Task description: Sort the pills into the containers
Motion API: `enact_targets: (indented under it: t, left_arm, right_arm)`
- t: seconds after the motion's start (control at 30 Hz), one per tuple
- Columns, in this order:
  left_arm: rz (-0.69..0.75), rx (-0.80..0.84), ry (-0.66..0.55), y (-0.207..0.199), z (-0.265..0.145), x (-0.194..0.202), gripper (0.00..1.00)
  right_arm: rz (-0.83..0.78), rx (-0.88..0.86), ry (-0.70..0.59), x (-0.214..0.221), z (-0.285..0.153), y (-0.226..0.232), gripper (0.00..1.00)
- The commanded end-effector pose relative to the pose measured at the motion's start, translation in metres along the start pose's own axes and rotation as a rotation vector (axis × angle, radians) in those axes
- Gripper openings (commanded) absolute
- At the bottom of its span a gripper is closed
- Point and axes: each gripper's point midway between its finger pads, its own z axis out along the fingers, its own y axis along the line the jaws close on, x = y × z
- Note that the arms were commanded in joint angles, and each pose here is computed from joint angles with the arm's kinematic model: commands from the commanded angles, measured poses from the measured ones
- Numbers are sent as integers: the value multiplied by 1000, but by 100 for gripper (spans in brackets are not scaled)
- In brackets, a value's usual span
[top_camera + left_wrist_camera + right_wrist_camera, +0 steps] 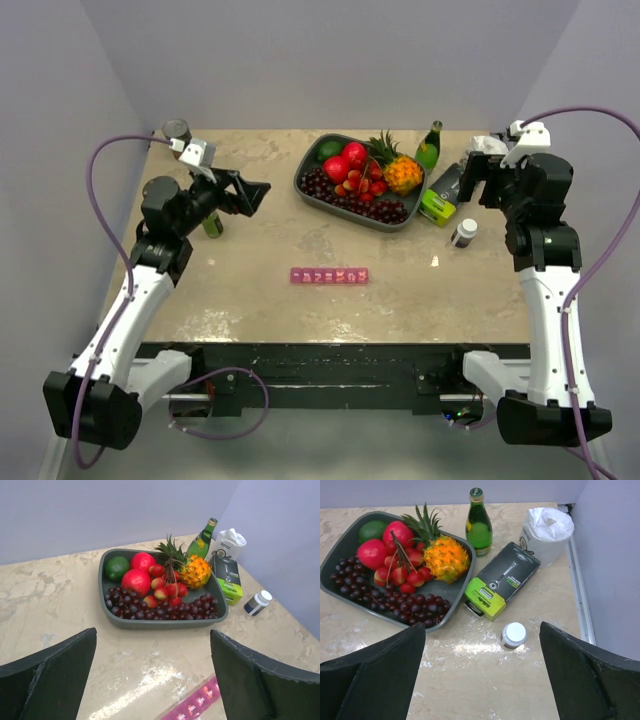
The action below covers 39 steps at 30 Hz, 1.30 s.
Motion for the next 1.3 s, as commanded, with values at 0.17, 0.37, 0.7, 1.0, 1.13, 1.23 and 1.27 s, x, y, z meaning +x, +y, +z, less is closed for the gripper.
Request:
enact_targets:
  t: [0.17,0.37,0.7,1.0,1.13,1.23,1.27]
  left_arm:
    - [160,40,11,-12,-24,36,99]
    - [128,37,124,-3,-26,81,99]
    - [76,-28,225,10,-35,116,97]
    - [102,-100,256,21,-56,134,96]
    - [141,-162,210,29,-64,125,96]
    - [162,-195,180,33,-67,116,97]
    - [163,-201,177,34,-68,116,97]
  right_arm:
    - [-372,-473,89,47,-2,58,99]
    - [-581,-973,166,133,-23,111,99]
    - [-920,-1317,241,228,7,217,99]
    - [-1138,-1353,278,294,28,308,97]
    - [-1177,-1310,298,311,40,322,92]
    - [-1175,-1289,336,319,46,321,85]
    - [-1173,-1289,334,320,46,322,83]
